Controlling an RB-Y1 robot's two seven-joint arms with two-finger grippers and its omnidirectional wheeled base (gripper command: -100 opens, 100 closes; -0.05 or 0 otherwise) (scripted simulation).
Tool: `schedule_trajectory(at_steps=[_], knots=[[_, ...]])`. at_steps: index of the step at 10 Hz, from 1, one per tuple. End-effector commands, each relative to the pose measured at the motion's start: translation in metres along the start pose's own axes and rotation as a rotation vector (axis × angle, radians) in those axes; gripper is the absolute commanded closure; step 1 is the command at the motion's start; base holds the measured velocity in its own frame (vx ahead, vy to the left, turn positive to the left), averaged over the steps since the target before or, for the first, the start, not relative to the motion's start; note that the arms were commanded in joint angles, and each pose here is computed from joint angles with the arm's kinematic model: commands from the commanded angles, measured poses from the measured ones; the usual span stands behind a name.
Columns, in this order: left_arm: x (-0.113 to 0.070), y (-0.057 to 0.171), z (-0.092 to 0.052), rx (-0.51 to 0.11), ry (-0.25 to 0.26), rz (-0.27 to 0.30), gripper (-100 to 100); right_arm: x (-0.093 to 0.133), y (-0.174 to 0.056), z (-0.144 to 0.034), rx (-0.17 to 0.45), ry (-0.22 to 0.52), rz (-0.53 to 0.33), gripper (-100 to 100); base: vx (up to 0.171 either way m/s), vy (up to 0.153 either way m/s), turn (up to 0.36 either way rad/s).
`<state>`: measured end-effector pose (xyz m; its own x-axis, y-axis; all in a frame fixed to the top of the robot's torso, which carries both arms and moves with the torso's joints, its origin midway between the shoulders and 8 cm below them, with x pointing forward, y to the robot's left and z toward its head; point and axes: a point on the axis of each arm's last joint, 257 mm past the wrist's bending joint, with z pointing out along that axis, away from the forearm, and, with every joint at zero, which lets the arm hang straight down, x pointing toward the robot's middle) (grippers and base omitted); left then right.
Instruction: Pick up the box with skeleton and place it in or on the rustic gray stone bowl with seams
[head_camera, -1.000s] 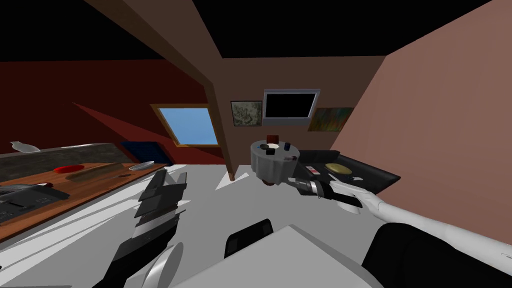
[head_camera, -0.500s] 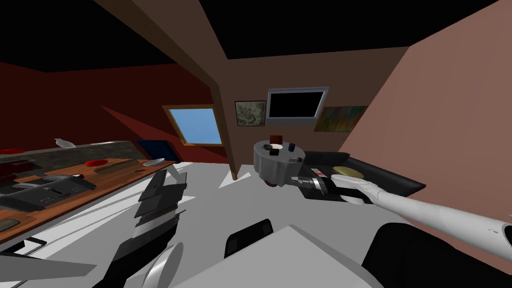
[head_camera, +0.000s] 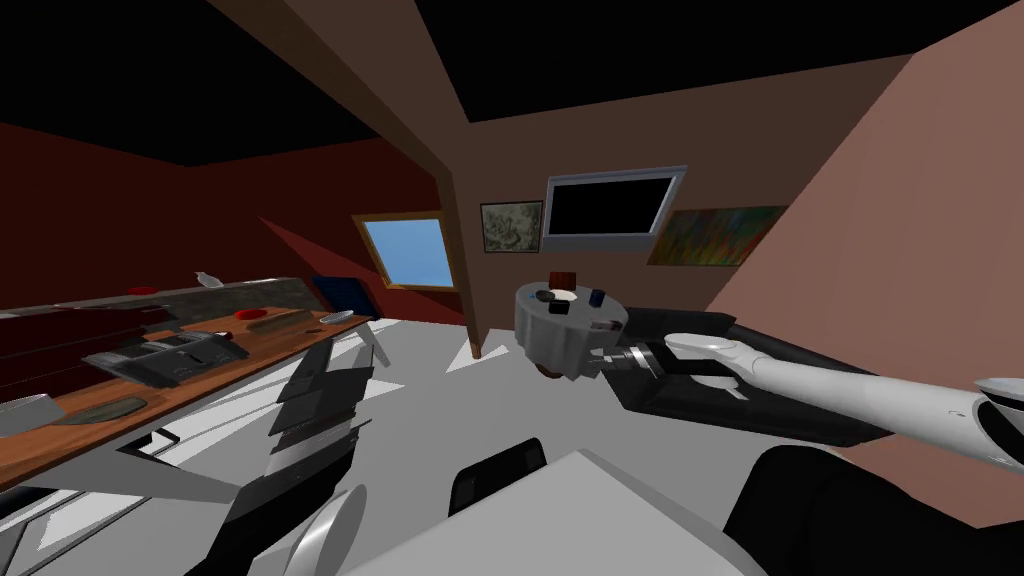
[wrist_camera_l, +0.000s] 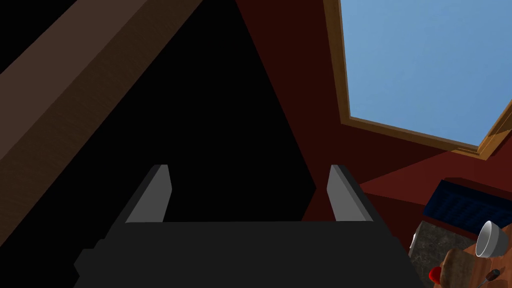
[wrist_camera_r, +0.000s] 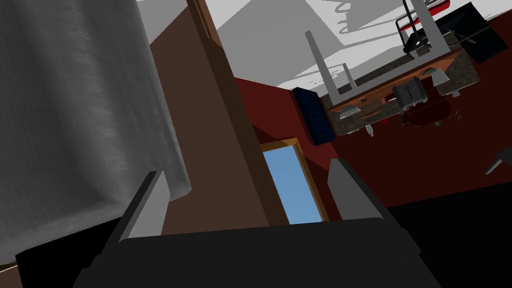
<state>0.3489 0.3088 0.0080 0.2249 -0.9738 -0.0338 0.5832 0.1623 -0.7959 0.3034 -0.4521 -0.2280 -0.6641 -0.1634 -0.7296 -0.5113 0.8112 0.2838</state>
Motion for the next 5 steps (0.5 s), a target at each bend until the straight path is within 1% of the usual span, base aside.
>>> schedule_trajectory(at_steps=[1, 2, 3, 4, 5], knots=[[0.0, 0.0, 0.0, 0.0, 0.0, 0.0, 0, 0.006, -0.015, -0.016, 0.03, 0.067, -0.04, -100, 0.051, 0.039, 0.221], [0.0, 0.0, 0.0, 0.0, 0.0, 0.0, 0, 0.001, -0.017, -0.019, 0.035, 0.087, -0.059, -100, 0.048, 0.023, 0.11], [0.0, 0.0, 0.0, 0.0, 0.0, 0.0, 0, -0.002, -0.019, -0.022, 0.039, 0.104, -0.075, -100, 0.024, -0.001, -0.015], [0.0, 0.0, 0.0, 0.0, 0.0, 0.0, 0, 0.001, -0.031, -0.035, 0.064, 0.153, -0.103, -100, 0.037, 0.008, 0.25], [0.0, 0.0, 0.0, 0.0, 0.0, 0.0, 0, -0.006, -0.034, -0.039, 0.071, 0.18, -0.128, -100, 0.05, 0.007, 0.117]])
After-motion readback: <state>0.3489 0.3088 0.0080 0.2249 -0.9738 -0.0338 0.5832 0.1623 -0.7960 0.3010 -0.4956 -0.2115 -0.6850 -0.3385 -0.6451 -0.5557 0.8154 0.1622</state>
